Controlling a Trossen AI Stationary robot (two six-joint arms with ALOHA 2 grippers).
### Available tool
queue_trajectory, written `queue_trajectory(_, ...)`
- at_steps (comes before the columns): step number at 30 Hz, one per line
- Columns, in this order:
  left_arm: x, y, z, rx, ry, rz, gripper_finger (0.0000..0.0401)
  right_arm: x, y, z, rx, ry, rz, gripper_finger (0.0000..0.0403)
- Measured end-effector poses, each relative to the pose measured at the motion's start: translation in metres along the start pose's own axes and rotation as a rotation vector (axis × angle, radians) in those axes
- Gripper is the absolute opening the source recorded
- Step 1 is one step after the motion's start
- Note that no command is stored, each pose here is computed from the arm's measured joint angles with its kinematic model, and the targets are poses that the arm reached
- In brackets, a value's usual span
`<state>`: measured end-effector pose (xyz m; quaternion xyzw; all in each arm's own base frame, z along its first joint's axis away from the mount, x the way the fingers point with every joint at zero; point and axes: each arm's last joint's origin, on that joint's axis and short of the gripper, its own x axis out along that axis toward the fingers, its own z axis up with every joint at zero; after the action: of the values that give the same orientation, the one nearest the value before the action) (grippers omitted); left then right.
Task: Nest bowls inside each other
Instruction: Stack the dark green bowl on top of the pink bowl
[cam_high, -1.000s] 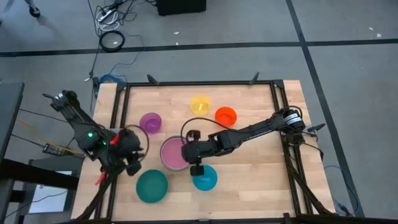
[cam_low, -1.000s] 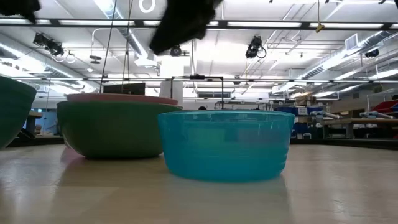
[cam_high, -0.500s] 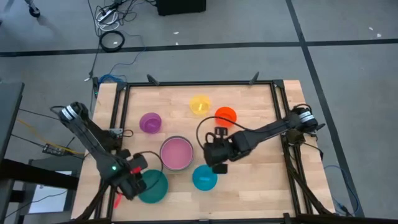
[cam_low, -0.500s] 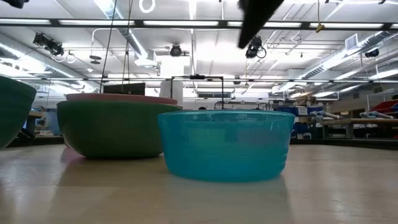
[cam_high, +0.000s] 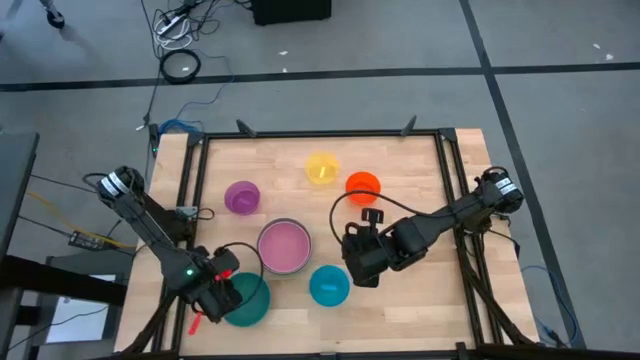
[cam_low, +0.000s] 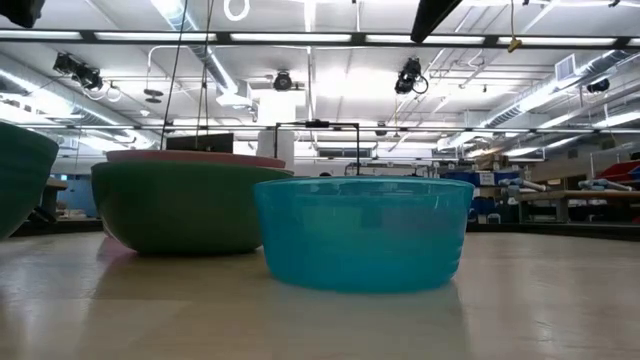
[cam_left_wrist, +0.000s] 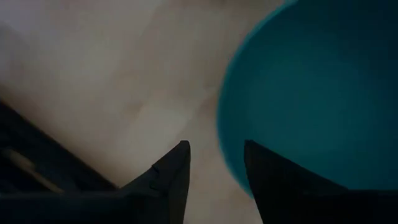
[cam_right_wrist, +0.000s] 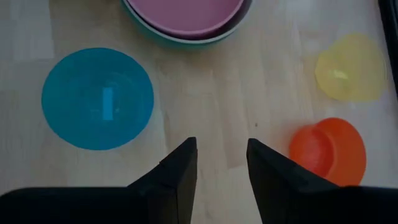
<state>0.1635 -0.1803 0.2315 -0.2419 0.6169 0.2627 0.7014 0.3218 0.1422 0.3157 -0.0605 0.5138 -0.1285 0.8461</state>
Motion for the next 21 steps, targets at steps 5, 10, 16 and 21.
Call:
queue_trajectory(5,0.000,-0.006,0.003,-0.084,0.014,-0.062,0.0166,0.000,0.000,0.000,0.014,0.004,-0.003,0.0127)
queue_trajectory(10,0.004,-0.007,0.005,-0.111,0.013,-0.033,0.0166,0.000,0.000,0.000,0.020,0.005,-0.003,0.0128)
queue_trajectory(16,0.018,-0.012,0.003,-0.107,0.029,0.040,0.0166,0.000,0.000,0.000,0.022,0.006,-0.002,0.0127)
queue_trajectory(21,0.034,-0.018,0.003,-0.092,0.028,0.109,0.0163,0.000,0.000,-0.001,0.021,0.006,0.000,0.0127)
